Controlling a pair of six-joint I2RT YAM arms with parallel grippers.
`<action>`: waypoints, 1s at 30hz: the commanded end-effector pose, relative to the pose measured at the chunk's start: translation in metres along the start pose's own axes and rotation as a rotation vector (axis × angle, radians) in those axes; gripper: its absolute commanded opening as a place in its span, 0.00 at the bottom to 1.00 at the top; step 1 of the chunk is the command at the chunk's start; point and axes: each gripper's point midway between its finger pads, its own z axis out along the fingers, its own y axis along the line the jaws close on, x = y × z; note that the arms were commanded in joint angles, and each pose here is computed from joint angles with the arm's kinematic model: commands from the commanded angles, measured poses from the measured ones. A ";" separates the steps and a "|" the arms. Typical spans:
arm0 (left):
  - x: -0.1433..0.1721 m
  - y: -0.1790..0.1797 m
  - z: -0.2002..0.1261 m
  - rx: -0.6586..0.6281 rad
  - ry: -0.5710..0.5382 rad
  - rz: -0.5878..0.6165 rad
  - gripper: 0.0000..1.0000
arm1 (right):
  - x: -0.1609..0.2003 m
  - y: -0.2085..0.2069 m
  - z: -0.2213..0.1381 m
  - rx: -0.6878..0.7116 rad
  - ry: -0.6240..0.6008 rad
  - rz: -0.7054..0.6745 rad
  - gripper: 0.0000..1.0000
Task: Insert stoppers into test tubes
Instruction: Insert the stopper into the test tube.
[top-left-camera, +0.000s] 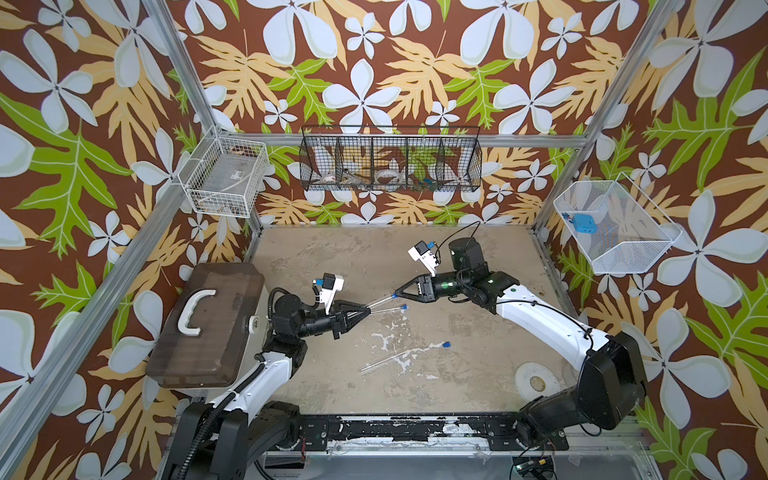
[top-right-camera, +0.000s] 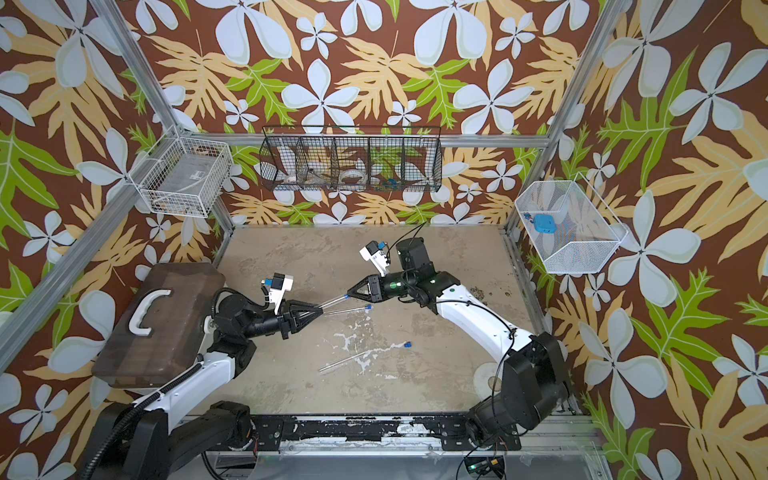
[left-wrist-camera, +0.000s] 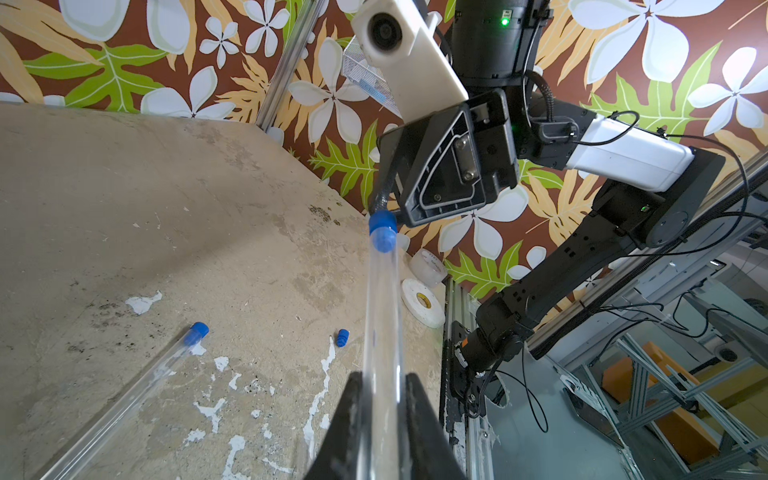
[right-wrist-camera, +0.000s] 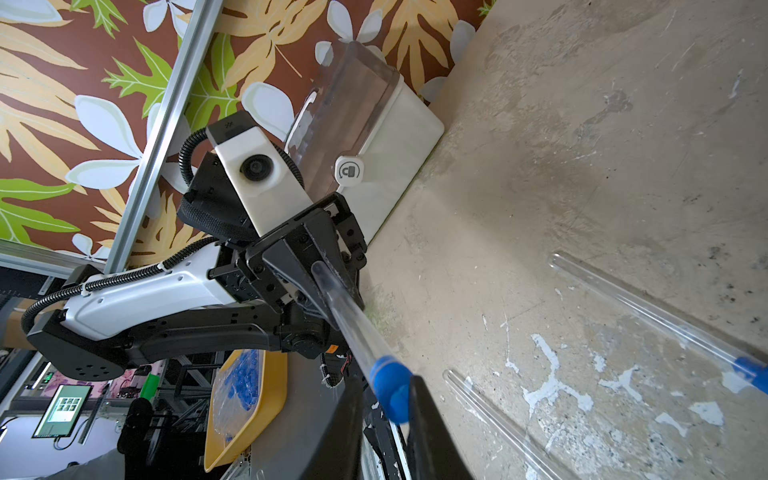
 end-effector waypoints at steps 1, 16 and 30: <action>-0.006 -0.004 -0.001 0.011 -0.017 0.039 0.00 | 0.001 0.007 0.001 -0.029 0.015 -0.021 0.19; -0.007 -0.005 -0.001 0.015 -0.021 0.038 0.00 | 0.009 0.013 0.003 -0.077 0.052 -0.010 0.14; -0.017 -0.014 -0.002 0.046 -0.061 0.050 0.00 | 0.018 0.022 0.009 -0.165 0.081 0.029 0.07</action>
